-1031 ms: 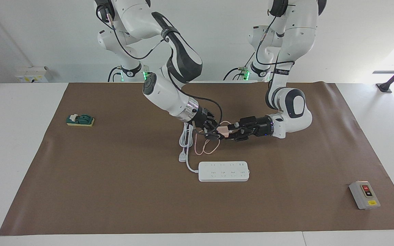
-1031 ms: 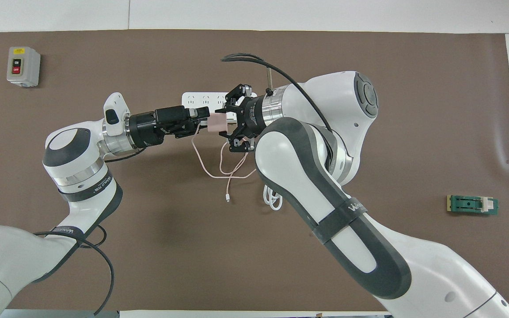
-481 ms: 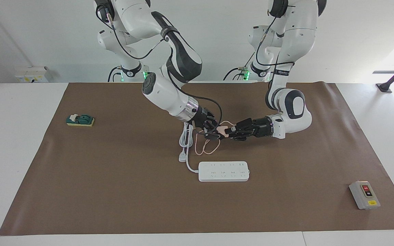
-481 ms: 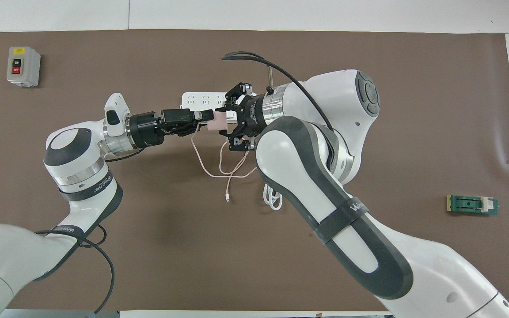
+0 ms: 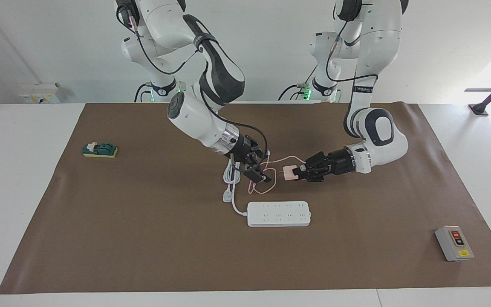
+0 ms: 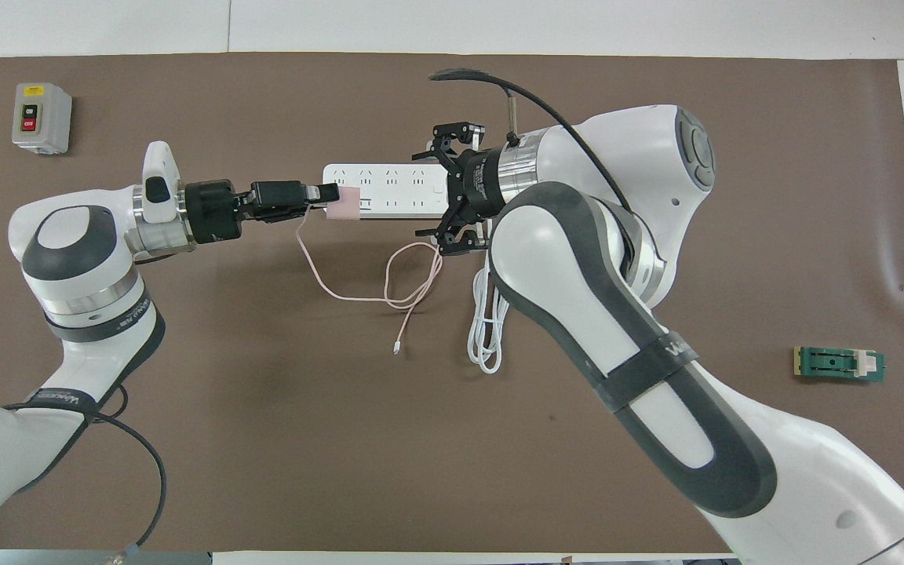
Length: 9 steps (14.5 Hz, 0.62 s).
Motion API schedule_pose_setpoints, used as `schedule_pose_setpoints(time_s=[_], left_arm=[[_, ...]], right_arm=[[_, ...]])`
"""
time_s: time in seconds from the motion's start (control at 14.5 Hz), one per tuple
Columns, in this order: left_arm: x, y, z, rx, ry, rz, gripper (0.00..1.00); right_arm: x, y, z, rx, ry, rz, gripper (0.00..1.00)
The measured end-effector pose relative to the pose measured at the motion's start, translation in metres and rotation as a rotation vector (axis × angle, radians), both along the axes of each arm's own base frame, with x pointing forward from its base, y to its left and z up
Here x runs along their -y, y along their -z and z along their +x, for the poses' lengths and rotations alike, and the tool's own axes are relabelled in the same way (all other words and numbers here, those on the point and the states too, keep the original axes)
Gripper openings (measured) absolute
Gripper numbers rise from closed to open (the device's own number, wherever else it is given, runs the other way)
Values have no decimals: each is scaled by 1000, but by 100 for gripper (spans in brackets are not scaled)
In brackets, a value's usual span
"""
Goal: Plug charger into power strip
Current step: 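Pull the charger away with the left gripper while the right gripper retracts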
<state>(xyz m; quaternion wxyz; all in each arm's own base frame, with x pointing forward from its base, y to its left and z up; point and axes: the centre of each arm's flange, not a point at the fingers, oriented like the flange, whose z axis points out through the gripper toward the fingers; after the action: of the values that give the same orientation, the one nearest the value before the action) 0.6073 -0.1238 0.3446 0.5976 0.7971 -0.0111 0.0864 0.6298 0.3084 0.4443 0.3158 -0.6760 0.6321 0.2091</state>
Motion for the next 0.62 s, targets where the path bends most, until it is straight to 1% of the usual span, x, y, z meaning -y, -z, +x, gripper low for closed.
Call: schedule_pose_setpoints(time_s=[0.07,0.14,0.21,0.28,0.34,0.41,0.48,0.62], left_arm=[[-27,-9,6,18,2,72,33],[-52,-20,10,20,3,147,33],[-74,-34,13,10,6,224,33],[-92,-53,16,-13,11,314,33],[-104,-79,18,-53,23,406,33],[-110,-111,19,-109,33,489,33],[-113,-146,18,-172,34,562,33],[-113,-204,12,-272,29,681,33]], right_arm=[[18,-11,6,3,16,7,100],[39,-24,11,11,33,9,100],[58,-34,15,21,46,1,100],[76,-41,18,29,51,-21,100],[93,-47,21,39,52,-51,100],[106,-51,22,50,55,-80,100],[118,-55,24,59,60,-100,100],[133,-58,27,71,72,-116,100]])
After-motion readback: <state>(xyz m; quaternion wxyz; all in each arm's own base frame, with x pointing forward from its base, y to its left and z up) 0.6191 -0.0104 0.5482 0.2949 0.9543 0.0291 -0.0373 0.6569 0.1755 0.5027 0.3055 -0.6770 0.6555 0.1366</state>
